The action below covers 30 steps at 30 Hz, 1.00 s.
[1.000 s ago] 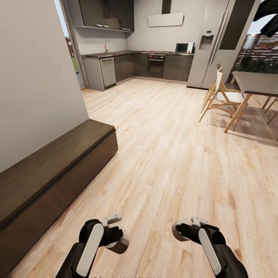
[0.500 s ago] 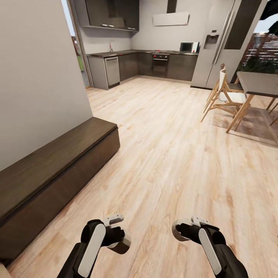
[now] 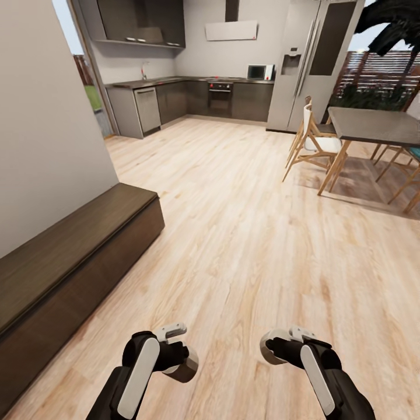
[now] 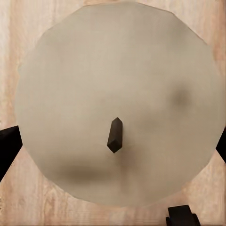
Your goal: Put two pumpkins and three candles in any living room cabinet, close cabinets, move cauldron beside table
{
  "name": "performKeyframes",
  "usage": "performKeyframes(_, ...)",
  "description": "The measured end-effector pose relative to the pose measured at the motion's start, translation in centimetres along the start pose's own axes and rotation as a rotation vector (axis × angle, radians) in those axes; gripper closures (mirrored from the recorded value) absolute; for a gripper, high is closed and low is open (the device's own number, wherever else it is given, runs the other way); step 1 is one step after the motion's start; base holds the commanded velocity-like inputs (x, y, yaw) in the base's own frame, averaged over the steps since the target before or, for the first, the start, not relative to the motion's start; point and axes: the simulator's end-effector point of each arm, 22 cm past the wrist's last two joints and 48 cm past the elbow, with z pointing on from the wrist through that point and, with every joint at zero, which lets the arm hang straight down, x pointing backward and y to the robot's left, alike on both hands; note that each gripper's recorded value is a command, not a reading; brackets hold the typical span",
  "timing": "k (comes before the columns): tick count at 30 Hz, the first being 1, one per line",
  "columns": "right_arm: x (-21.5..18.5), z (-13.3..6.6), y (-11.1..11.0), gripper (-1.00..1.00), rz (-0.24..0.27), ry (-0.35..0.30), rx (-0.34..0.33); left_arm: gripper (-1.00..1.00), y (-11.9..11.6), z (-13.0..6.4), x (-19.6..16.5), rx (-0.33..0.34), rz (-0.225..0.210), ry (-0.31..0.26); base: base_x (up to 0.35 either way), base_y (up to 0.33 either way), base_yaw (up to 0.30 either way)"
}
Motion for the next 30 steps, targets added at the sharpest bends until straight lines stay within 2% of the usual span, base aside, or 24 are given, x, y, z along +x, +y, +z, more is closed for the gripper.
performKeyframes(22, -1.8, -3.9, 0.9, 1.00, 0.001, 0.001, 0.001, 1.00, -0.7, -3.8, -0.7, -0.005, -0.001, 0.013, 0.000, 0.000, -0.031)
performKeyframes(30, -2.5, -5.2, 0.3, 1.00, 0.019, -0.007, 0.016, 1.00, 0.5, -3.2, 1.5, -0.051, -0.008, 0.089, 0.000, 0.000, -0.155)
